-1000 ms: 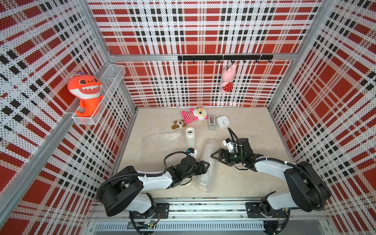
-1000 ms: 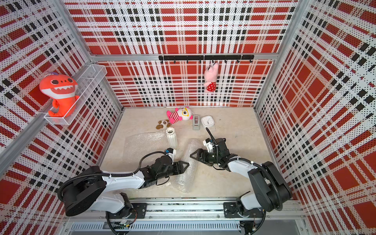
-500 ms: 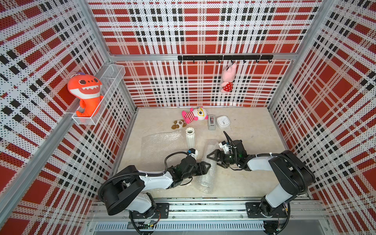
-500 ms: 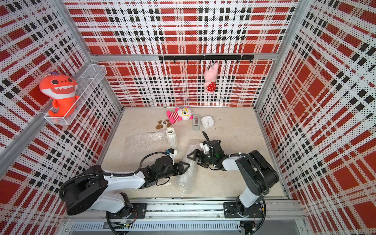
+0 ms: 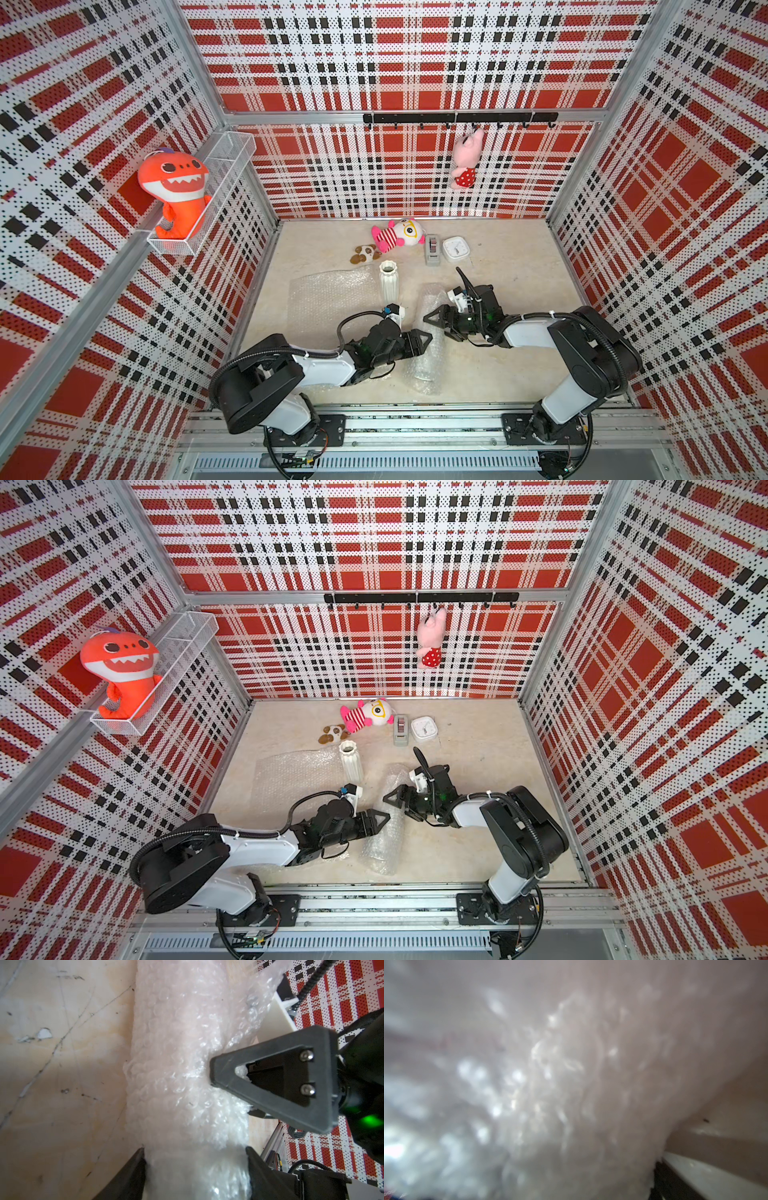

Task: Wrap vases in bubble wrap
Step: Pick up the wrapped vase from the center of the board.

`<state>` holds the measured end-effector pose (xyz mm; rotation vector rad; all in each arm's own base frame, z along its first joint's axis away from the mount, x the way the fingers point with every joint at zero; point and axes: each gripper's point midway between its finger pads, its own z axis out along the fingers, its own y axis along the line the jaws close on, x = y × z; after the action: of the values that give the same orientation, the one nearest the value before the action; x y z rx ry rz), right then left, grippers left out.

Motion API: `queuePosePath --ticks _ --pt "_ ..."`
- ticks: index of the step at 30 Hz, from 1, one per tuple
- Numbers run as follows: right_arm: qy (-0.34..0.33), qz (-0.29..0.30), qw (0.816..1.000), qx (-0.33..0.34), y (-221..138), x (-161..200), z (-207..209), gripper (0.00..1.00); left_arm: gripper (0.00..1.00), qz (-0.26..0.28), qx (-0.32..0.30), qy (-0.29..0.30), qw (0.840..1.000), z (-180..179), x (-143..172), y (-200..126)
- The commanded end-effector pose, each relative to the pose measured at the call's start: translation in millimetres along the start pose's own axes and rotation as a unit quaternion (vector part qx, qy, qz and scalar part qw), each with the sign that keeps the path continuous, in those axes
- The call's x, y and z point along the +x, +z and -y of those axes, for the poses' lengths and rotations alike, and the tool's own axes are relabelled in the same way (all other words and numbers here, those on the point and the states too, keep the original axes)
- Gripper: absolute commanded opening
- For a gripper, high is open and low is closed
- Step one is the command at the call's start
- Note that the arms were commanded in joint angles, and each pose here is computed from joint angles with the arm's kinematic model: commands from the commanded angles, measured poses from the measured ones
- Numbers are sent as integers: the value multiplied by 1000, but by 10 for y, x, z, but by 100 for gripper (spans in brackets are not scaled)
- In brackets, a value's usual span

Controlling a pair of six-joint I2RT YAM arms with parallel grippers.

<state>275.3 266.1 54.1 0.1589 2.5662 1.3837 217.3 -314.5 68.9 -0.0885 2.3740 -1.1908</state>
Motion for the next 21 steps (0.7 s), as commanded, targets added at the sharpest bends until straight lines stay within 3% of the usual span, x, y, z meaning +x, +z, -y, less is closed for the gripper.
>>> queuePosePath --ticks 1,7,13,18,21 --pt "-14 16 998 61 -64 -51 191 74 47 -47 74 49 995 507 211 137" --pt "-27 45 990 133 -412 -191 467 71 58 -32 100 65 992 908 195 349" --pt "-60 67 969 229 -830 -414 755 70 76 -9 128 78 989 1273 16 485" --pt "-81 98 947 295 -1193 -627 975 70 83 14 104 78 991 1215 -124 445" --pt "-97 104 921 363 -1428 -793 1151 71 84 19 94 82 992 1186 -151 418"
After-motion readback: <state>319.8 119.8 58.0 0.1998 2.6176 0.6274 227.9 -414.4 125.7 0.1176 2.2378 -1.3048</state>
